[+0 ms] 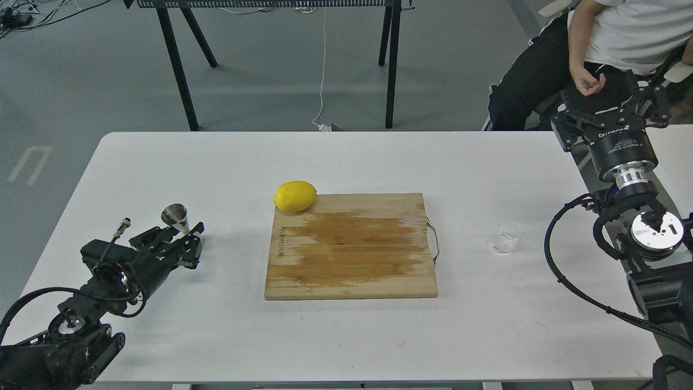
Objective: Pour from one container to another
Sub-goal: 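Lift the jigger with the left gripper and carry it onto the cutting board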
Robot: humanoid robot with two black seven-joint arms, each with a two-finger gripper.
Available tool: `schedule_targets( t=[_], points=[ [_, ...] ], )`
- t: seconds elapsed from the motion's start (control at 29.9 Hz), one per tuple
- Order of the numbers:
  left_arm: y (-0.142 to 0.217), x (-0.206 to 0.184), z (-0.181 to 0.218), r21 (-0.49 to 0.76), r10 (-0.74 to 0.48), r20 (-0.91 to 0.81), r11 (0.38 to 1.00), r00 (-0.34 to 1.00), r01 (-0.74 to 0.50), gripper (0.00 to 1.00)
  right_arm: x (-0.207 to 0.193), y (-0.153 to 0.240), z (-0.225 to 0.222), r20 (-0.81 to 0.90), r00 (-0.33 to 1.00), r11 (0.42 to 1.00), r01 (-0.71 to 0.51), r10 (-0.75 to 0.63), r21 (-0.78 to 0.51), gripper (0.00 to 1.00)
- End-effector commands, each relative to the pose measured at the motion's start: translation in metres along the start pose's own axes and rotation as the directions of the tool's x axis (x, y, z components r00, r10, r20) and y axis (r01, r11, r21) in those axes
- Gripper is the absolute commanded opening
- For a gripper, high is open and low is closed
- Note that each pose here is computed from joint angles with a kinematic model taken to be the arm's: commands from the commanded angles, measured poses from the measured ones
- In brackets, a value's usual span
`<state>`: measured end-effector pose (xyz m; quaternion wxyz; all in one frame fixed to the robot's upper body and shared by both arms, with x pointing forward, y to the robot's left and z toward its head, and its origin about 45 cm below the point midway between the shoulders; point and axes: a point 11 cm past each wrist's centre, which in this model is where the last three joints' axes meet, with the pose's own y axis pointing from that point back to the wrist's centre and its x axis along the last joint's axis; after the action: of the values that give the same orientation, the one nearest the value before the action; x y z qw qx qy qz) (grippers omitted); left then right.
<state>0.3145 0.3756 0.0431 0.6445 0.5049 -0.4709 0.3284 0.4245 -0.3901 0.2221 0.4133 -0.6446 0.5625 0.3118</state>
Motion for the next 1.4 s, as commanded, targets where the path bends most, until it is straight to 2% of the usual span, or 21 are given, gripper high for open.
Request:
schedule_targets(
  t=[0.0,0.17,0.4,0.57,0.7,0.97,1.1,1.27,1.37],
  points=[
    [0.0,0.0,0.0,0.002,0.0,0.0,1.0,1.0,0.0,0.34,0.0,0.0,0.0,-0.001,1.0,1.0,0.001,-0.001,0.0,1.0],
    [0.001,-0.003,0.0,0.002,-0.009,0.004,1.0,1.0,0.009,0.18,-0.001,-0.001,0.0,0.0,1.0,1.0,0.002,-0.002,-0.001,1.0],
    [0.0,-0.003,0.003,-0.008,-0.009,0.006,1.0,1.0,0.009,0.09,0.0,0.0,0.0,-0.001,1.0,1.0,0.001,-0.001,0.0,1.0],
    [-0.003,0.008,0.001,-0.02,0.012,0.021,1.0,1.0,-0.011,0.09,0.0,0.0,-0.002,-0.004,1.0,1.0,0.0,0.0,0.002,1.0],
    [-0.016,0.047,0.004,-0.078,0.094,0.058,0.993,0.994,-0.089,0.09,0.0,0.001,-0.005,-0.01,1.0,1.0,-0.001,0.001,0.005,1.0],
    [-0.069,0.136,0.078,-0.36,0.249,0.198,0.918,0.948,-0.166,0.08,0.007,0.007,-0.029,-0.049,0.999,0.999,-0.019,0.02,0.026,1.0],
    [-0.095,0.165,0.137,-0.477,0.315,0.217,0.86,0.924,-0.181,0.08,0.019,0.021,-0.04,-0.068,0.996,0.998,-0.054,0.056,0.038,1.0],
    [-0.105,0.149,0.208,-0.61,0.309,0.251,0.786,0.917,-0.099,0.08,0.02,0.023,-0.057,-0.103,0.993,0.997,-0.058,0.063,0.051,1.0],
    [-0.107,0.118,0.218,-0.612,0.249,0.301,0.791,0.92,-0.014,0.08,0.018,0.023,-0.064,-0.109,0.992,0.996,-0.056,0.062,0.063,1.0]
  ],
)
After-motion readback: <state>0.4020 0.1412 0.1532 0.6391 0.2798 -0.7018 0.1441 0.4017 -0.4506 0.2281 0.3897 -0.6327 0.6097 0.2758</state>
